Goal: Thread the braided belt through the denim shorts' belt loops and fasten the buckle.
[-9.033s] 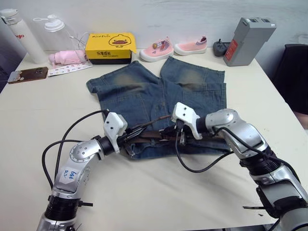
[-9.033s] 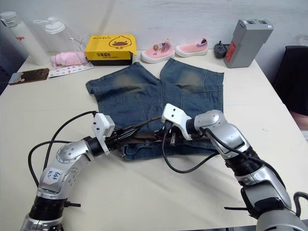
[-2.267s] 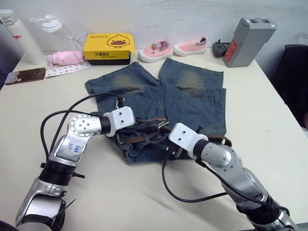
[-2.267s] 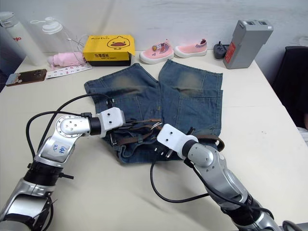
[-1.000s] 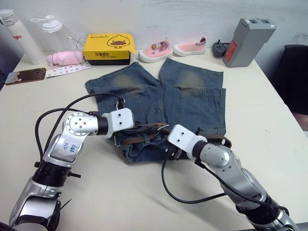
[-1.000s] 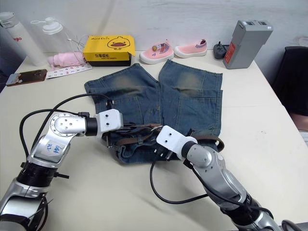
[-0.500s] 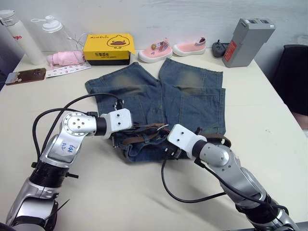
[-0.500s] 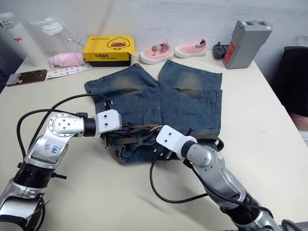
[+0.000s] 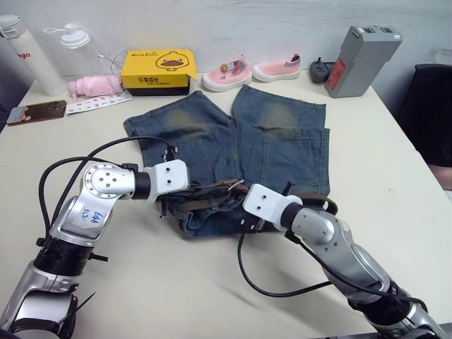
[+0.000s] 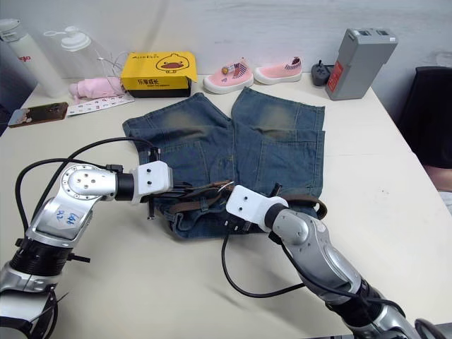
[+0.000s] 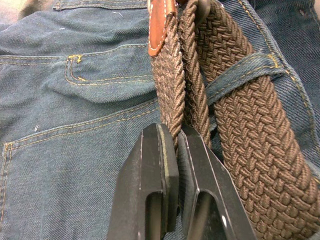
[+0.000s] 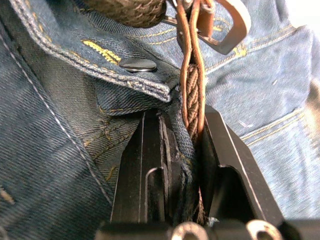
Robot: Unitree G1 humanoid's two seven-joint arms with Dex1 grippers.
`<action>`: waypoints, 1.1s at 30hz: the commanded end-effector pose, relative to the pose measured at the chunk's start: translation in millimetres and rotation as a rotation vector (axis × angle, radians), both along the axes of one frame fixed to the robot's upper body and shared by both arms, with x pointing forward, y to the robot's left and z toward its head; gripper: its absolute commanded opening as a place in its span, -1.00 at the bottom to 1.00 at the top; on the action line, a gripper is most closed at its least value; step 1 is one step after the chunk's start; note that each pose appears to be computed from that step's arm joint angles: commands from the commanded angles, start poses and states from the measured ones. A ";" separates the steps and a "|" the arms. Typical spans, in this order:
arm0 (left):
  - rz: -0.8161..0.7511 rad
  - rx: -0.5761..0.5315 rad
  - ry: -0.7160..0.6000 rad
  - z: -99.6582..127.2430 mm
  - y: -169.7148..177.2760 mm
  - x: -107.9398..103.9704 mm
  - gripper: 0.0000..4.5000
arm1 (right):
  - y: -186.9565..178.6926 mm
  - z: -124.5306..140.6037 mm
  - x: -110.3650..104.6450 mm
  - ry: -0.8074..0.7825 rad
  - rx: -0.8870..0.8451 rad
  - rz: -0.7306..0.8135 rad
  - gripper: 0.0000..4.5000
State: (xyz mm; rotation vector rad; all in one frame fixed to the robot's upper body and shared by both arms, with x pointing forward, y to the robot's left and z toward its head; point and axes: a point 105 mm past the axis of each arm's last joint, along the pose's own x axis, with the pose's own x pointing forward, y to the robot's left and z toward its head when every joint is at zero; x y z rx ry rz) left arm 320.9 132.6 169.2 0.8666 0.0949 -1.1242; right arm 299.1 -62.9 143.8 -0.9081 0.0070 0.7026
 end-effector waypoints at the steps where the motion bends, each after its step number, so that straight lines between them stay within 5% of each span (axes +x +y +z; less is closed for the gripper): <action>1: 0.009 -0.004 -0.025 9.1 4.7 1.2 -1.00 | 12.0 25.8 -3.3 -0.182 -0.042 0.089 -0.93; 20: -0.001 0.028 -0.042 19.8 17.0 -3.0 -1.00 | -3.4 8.1 4.2 -0.080 -0.042 -0.004 -0.93; 33: -0.063 0.051 -0.042 19.4 9.4 -6.4 -1.00 | 4.7 12.4 1.1 -0.128 -0.077 0.064 -0.93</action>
